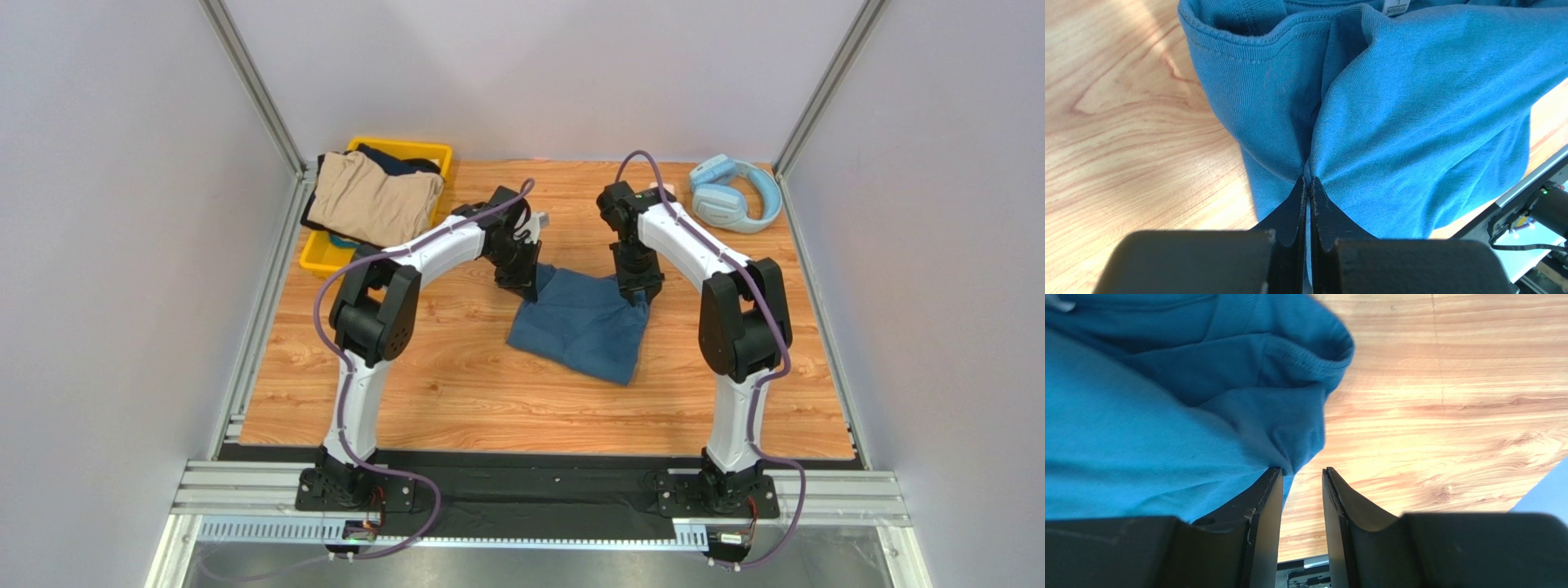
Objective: Fold and stack the t-shirts
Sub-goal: Fold the tshirt
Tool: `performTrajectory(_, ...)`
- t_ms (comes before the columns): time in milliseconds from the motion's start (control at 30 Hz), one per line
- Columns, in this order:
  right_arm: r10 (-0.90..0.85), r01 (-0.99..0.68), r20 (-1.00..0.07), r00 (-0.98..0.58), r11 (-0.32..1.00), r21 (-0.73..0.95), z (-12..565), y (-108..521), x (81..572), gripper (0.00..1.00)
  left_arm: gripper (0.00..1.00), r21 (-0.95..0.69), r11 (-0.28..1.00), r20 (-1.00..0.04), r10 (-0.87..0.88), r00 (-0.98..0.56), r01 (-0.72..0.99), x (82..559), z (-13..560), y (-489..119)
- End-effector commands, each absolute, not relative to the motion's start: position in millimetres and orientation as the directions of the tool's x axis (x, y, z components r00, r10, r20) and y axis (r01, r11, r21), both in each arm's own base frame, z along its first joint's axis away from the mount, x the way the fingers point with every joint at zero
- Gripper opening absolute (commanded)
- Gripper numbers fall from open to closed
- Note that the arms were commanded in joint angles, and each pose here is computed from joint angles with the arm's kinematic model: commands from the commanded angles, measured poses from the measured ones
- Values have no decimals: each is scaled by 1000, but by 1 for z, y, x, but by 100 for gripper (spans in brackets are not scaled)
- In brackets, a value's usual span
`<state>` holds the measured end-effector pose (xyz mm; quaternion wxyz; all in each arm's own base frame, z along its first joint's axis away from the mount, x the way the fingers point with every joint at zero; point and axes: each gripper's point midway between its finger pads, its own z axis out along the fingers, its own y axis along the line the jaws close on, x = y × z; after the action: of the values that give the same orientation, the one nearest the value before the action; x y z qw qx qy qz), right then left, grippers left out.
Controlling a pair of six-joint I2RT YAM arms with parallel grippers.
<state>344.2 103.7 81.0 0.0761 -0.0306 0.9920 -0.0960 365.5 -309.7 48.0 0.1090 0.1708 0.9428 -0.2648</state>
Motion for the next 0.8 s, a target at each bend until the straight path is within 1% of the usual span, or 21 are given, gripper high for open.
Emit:
performTrajectory(0,-53,-5,-196,-979,971,-239,95,97,359,34,0,-455,803,-357,233,-905,386,372,75,-304)
performTrajectory(133,-46,-8,-264,-964,990,-142,124,110,358,34,0,-446,811,-367,219,-904,378,373,81,-301)
performTrajectory(167,-48,-27,-291,-955,997,-75,136,120,356,34,3,-443,814,-369,216,-904,375,374,83,-299)
performTrajectory(267,-42,-42,-308,-951,999,-7,147,129,347,34,12,-425,827,-394,197,-898,368,379,92,-293)
performTrajectory(300,-45,-50,-304,-952,999,10,146,132,344,34,14,-420,829,-408,191,-893,370,381,99,-292)
performTrajectory(400,-49,-61,-257,-965,997,38,133,139,332,34,19,-406,838,-443,170,-880,366,389,112,-286)
performTrajectory(467,-59,-74,-226,-972,995,60,126,145,325,34,20,-409,835,-460,159,-873,368,393,123,-285)
performTrajectory(533,-76,-100,-208,-975,989,107,123,158,318,34,20,-412,831,-470,158,-869,374,395,129,-286)
performTrajectory(567,-80,-111,-203,-976,983,148,121,168,317,35,23,-422,823,-475,157,-866,381,397,133,-289)
performTrajectory(667,-93,-119,-158,-983,980,161,102,178,314,35,23,-447,803,-476,160,-865,394,400,135,-297)
performTrajectory(733,-89,-107,-114,-989,981,164,85,181,312,35,24,-460,798,-457,162,-874,389,402,126,-301)
performTrajectory(767,-86,-104,-104,-991,978,183,79,185,311,35,28,-477,783,-461,164,-872,399,404,128,-307)
